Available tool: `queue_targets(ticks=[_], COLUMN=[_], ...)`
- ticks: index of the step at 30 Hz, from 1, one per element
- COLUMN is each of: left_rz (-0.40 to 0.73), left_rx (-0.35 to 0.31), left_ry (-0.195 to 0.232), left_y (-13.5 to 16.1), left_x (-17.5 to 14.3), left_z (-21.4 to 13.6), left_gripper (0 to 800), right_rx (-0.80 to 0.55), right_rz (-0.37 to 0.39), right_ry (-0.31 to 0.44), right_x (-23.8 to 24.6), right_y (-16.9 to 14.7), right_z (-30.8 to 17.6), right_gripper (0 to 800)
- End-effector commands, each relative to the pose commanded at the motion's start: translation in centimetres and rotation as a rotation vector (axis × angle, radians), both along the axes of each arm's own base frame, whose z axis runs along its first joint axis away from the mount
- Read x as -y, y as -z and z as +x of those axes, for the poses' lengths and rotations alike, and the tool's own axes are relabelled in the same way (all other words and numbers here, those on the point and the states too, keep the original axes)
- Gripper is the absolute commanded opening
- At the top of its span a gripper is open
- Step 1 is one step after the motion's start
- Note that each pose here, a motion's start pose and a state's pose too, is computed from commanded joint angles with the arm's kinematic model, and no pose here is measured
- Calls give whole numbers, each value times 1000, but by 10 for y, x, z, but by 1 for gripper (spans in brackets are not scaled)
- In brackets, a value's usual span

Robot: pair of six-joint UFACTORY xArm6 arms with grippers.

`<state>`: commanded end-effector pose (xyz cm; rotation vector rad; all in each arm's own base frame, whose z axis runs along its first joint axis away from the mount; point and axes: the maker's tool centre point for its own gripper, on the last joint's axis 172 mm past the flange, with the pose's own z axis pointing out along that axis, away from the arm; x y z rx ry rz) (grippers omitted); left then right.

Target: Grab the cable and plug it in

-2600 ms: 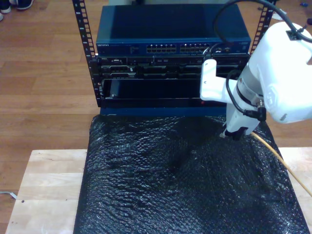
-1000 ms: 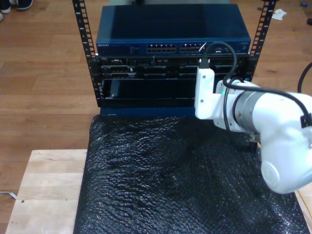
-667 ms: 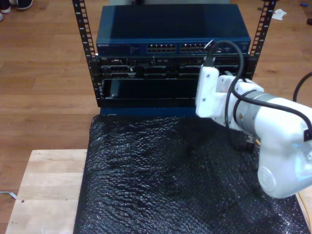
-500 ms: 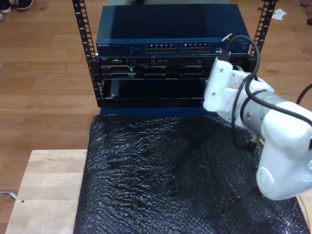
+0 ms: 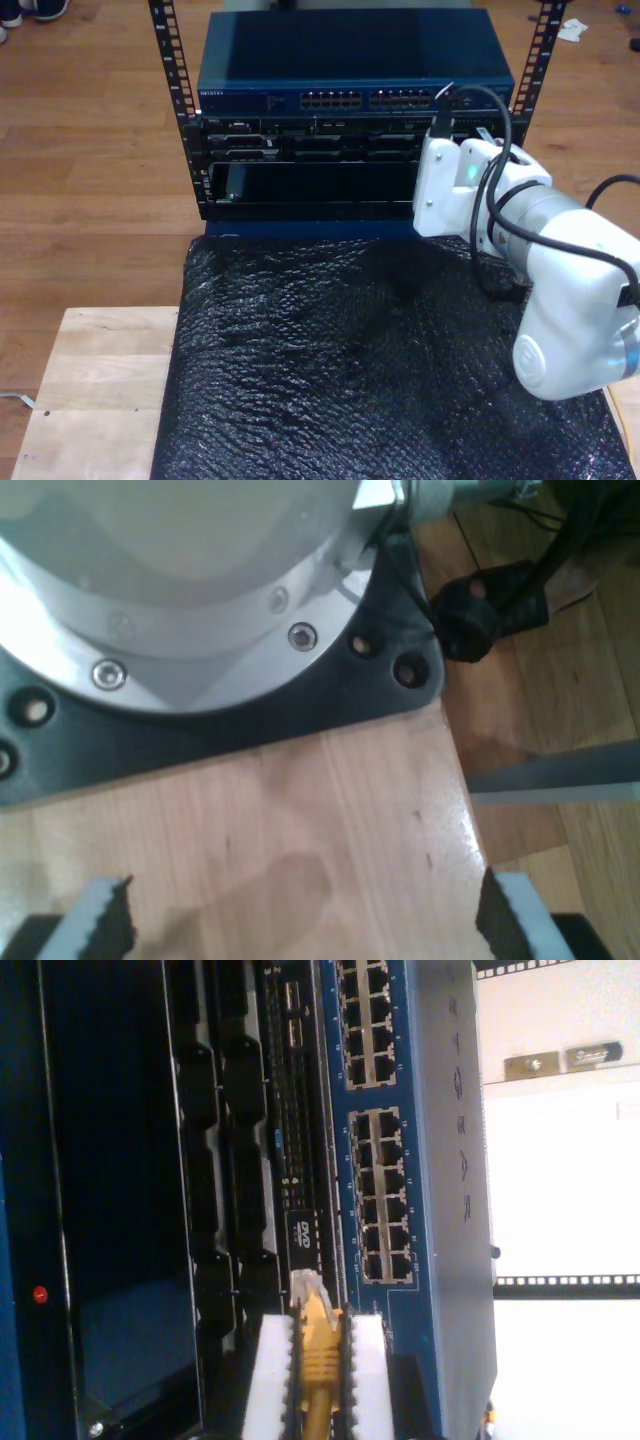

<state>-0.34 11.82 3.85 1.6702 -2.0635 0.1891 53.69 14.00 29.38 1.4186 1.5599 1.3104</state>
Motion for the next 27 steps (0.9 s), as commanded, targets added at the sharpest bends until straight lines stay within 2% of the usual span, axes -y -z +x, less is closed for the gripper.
queue_targets(ticks=[5,9,16,22,27], left_rz=[0,0,-3,0,0], left_rx=[0,0,-1,0,0], left_ry=[2,0,0,0,0], left_y=[0,0,0,0,0], left_x=[0,0,1,0,0], left_z=[0,0,0,0,0], left_gripper=[800,800,800,800,800], right_rx=[54,60,168,167,174], right_rz=[0,-43,-46,-55,-56], right_ry=[-3,-15,-25,-36,-34], right_x=[-2,-5,-12,-23,-21], right_y=[10,21,1,14,9], right_z=[11,21,38,55,55], right_gripper=[0,0,0,0,0])
